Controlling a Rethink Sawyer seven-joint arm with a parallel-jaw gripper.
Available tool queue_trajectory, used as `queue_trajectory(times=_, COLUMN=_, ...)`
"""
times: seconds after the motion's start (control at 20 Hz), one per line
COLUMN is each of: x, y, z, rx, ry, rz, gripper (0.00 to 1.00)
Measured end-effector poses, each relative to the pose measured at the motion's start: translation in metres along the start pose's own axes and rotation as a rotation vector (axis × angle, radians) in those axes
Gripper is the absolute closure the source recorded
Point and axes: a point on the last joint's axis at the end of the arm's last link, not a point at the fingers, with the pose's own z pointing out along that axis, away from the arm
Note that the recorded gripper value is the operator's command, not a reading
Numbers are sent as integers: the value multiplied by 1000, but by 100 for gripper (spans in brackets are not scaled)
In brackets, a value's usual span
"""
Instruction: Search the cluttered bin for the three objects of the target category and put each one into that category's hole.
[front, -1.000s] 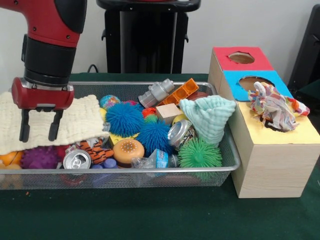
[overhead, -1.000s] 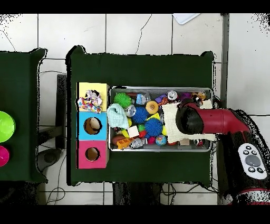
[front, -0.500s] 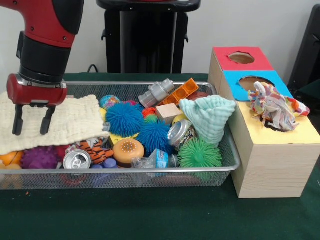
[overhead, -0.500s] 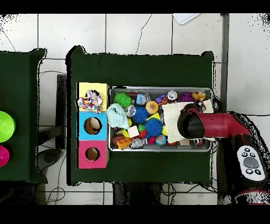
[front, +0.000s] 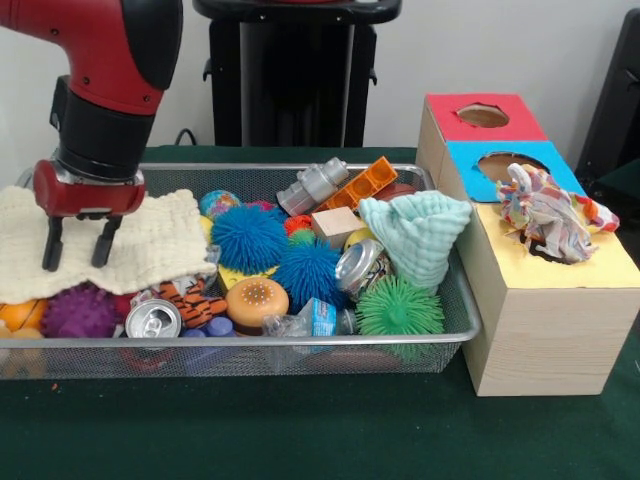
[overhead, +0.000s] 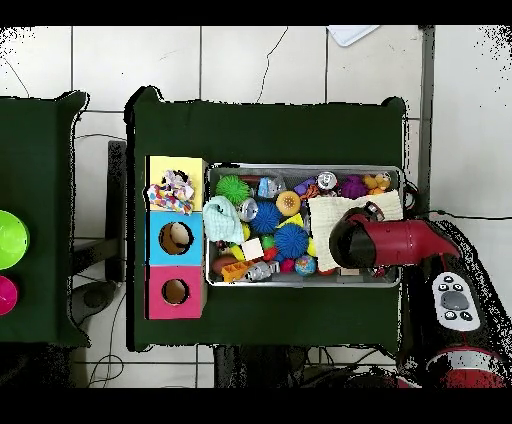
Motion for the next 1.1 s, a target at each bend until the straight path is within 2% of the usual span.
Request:
queue_trajectory(times=0.55, x=-12, y=8, z=8, rx=8, ry=16, rz=-30, gripper=0)
queue_trajectory(times=0.6, x=-12, y=8, z=8, rx=7, ry=16, rz=-30, gripper=100)
queue_trajectory(times=1.1, x=-10, y=14, z=13, rx=-14, ry=23, rz=0, gripper=100)
